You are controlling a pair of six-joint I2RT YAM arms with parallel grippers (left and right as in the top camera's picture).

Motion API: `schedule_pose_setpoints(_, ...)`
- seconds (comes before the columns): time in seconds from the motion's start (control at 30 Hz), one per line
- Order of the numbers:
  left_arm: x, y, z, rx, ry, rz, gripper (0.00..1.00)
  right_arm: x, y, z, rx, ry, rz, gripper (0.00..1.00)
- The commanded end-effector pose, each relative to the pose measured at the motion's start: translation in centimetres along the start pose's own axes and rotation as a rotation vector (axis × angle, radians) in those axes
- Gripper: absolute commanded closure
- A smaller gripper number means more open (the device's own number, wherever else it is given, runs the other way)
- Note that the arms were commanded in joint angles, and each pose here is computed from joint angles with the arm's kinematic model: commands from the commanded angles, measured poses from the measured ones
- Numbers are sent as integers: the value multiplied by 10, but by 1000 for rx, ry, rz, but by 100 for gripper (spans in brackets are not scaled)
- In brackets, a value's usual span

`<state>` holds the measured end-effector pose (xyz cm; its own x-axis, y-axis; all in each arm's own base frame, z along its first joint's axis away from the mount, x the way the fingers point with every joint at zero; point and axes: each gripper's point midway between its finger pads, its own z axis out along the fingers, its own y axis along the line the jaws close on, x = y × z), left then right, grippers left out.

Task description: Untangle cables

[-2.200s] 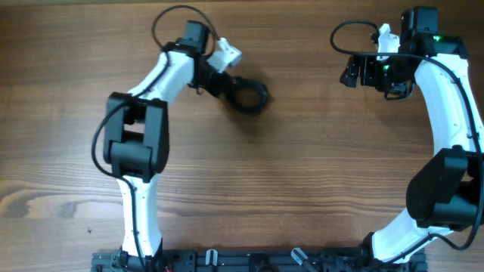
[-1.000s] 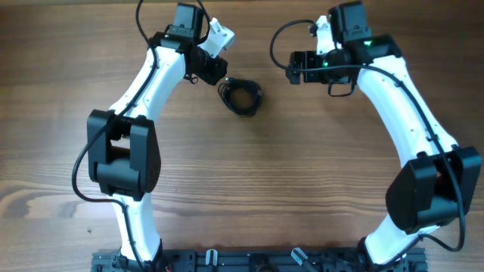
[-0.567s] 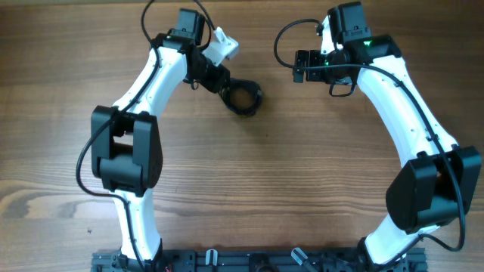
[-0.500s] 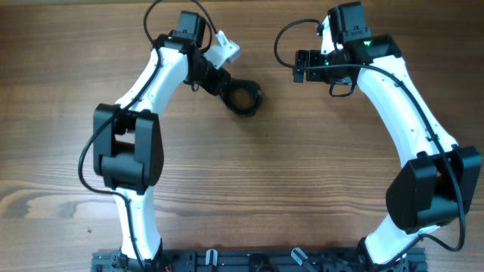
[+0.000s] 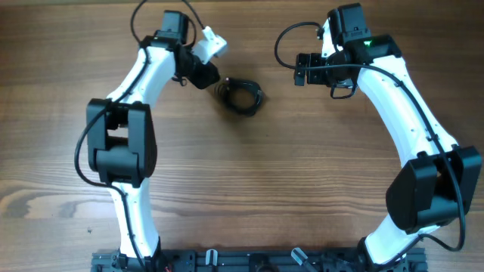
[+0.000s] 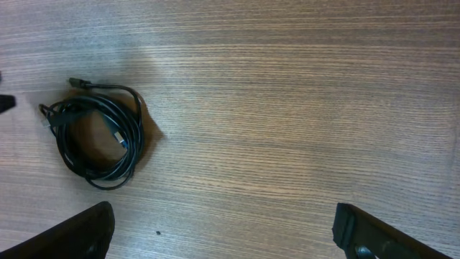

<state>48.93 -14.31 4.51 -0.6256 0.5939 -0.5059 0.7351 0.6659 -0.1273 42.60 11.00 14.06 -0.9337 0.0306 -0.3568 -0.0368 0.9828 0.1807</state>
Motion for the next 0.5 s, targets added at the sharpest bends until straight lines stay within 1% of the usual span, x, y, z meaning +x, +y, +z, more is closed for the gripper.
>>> schedule_pose_setpoints(0.0,10,1,5,63,-2,-9,62,5,-8,12,26,31,-6,0)
schedule_pose_setpoints(0.03,10,-5,4,97,-12,2,62,5,-7,12,25,31,-6,0)
schedule_pose_setpoints(0.13,8,-11,7,132,-29,3,62,6,-6,12,18,33,-6,0)
schedule_pose_setpoints(0.47,3,-27,16,181,-38,19,62,6,-4,12,7,35,-6,0)
